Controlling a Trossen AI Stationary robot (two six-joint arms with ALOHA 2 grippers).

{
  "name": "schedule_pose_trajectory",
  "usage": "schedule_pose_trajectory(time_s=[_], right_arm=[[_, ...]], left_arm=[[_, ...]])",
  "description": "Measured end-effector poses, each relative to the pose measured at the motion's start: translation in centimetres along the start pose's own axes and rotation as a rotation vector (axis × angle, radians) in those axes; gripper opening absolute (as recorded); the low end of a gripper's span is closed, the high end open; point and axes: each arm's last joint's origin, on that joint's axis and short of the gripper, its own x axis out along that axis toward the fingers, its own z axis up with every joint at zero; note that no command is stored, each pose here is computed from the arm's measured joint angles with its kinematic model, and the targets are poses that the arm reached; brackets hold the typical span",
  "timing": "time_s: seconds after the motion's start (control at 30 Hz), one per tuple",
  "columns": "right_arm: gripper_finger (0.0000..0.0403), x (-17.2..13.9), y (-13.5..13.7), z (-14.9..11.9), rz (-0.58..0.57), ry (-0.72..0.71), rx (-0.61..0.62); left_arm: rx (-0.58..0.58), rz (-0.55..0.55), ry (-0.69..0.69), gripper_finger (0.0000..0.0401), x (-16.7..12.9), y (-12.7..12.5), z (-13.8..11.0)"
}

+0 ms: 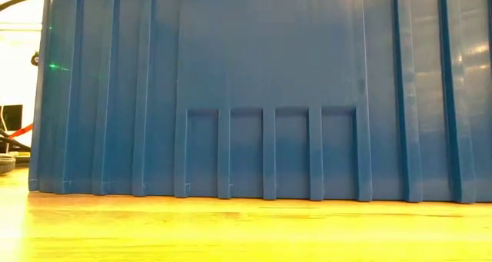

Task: Pick and place slides into bin
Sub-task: Put the black slide into the blue bin

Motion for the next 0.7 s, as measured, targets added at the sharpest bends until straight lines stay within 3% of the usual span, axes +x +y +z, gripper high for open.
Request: schedule_pose_trajectory(time_s=[0.1, 0.37, 0.5, 0.7], right_arm=[[0.0146, 0.2, 0.3, -0.1, 0.009, 0.006, -0.005], [0.0146, 0.3, 0.4, -0.1, 0.013, 0.009, -0.009], [0.0146, 0.3, 0.4, -0.1, 0.013, 0.009, -0.009], [0.0146, 0.3, 0.4, -0.1, 0.013, 0.008, -0.009]], left_arm=[[0.032, -0.032, -0.001, 0.0003, -0.4, 0.4, 0.1], [0.173, -0.287, 0.004, 0.0001, -3.2, 4.2, 0.5], [0.305, -0.489, 0.023, 0.0001, -4.9, 7.5, 0.7], [0.302, -0.818, -0.009, 0.0, -7.7, 12.5, 1.4]])
